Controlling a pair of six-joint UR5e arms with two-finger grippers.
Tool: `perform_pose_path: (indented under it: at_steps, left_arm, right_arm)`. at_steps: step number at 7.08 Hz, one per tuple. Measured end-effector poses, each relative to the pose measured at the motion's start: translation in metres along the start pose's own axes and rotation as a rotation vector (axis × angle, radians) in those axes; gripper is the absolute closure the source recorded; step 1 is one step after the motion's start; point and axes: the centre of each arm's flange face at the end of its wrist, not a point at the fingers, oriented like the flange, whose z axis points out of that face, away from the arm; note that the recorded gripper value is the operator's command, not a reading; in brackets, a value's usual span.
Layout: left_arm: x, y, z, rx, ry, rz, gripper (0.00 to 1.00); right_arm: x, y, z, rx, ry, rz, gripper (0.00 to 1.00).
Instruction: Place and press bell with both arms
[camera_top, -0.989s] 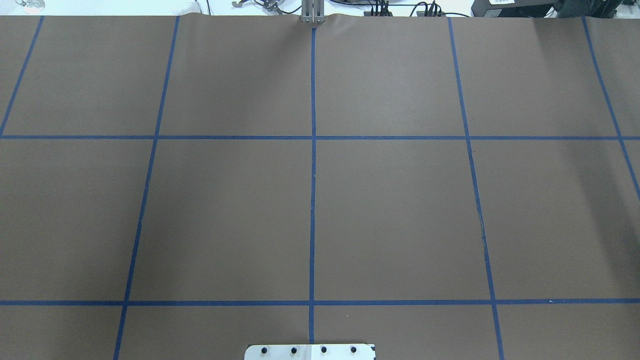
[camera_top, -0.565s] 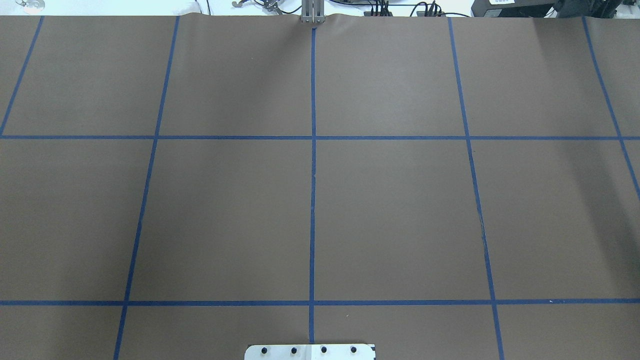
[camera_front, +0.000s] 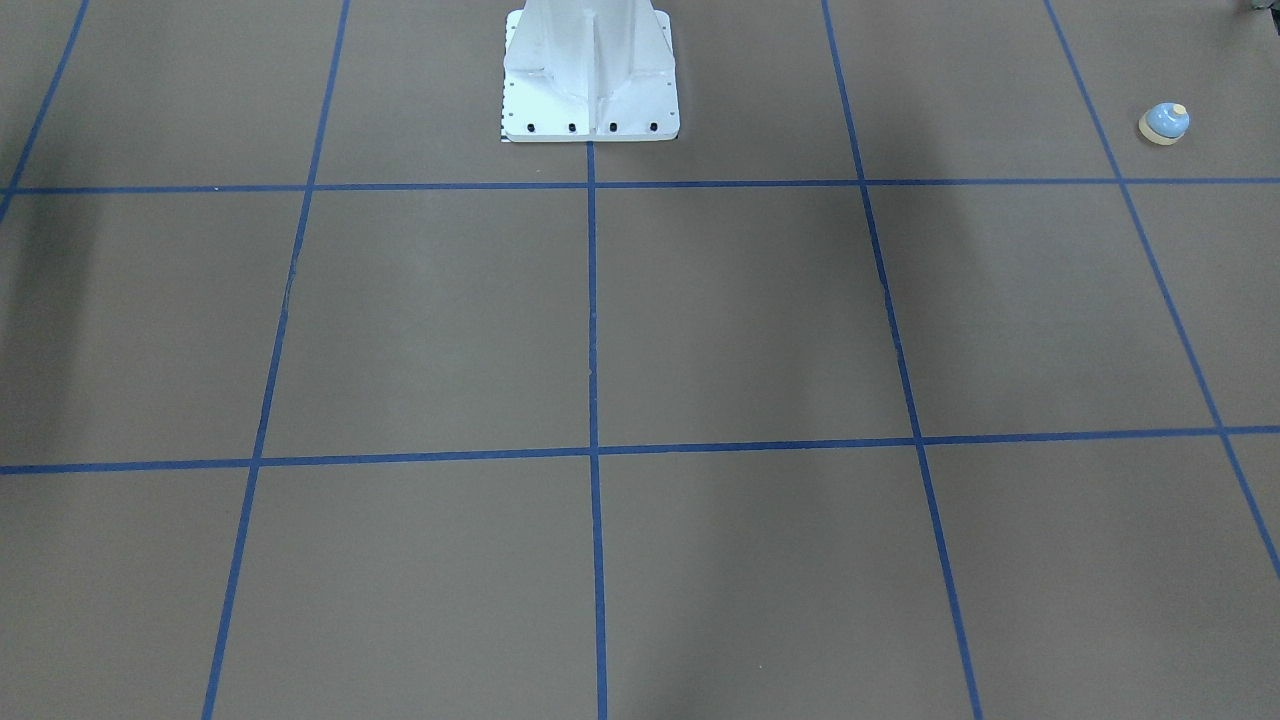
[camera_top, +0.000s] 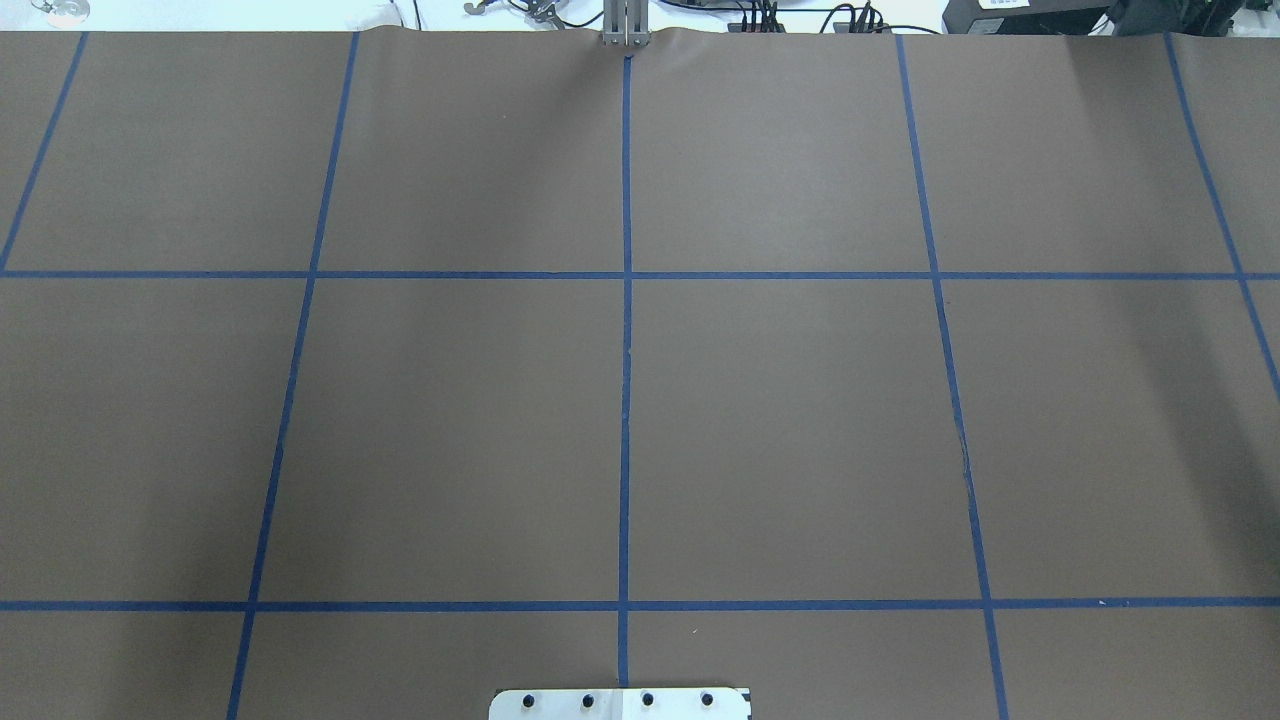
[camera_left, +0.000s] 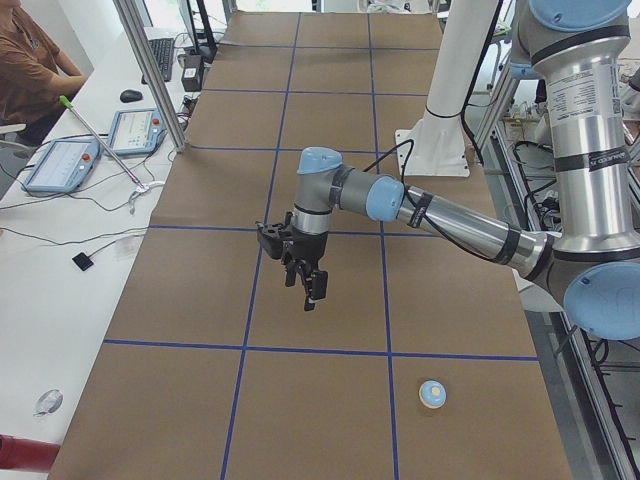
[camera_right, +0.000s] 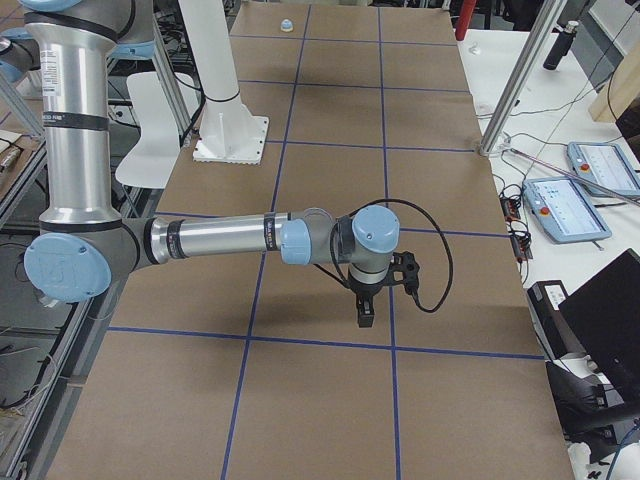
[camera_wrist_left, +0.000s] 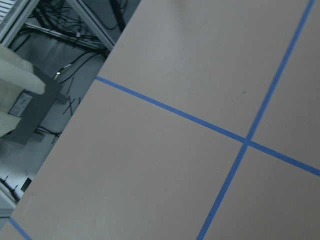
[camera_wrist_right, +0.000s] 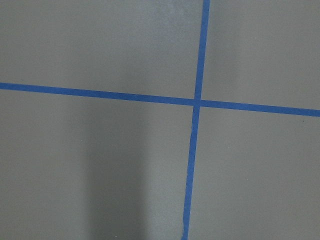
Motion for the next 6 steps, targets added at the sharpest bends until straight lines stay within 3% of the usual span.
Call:
perform_pose_path:
  at_steps: [3, 6]
  left_arm:
    - [0.011, 0.104, 0.055, 0.084, -0.189, -0.227, 0.00]
    - [-0.019, 0.162, 0.094, 0.187, -0.416, -0.487, 0.00]
  right_arm:
    - [0.006, 0.009, 0.006, -0.010, -0.003, 0.062, 0.00]
    - [0.015, 0.022, 0.015, -0.009, 0.000, 0.054, 0.00]
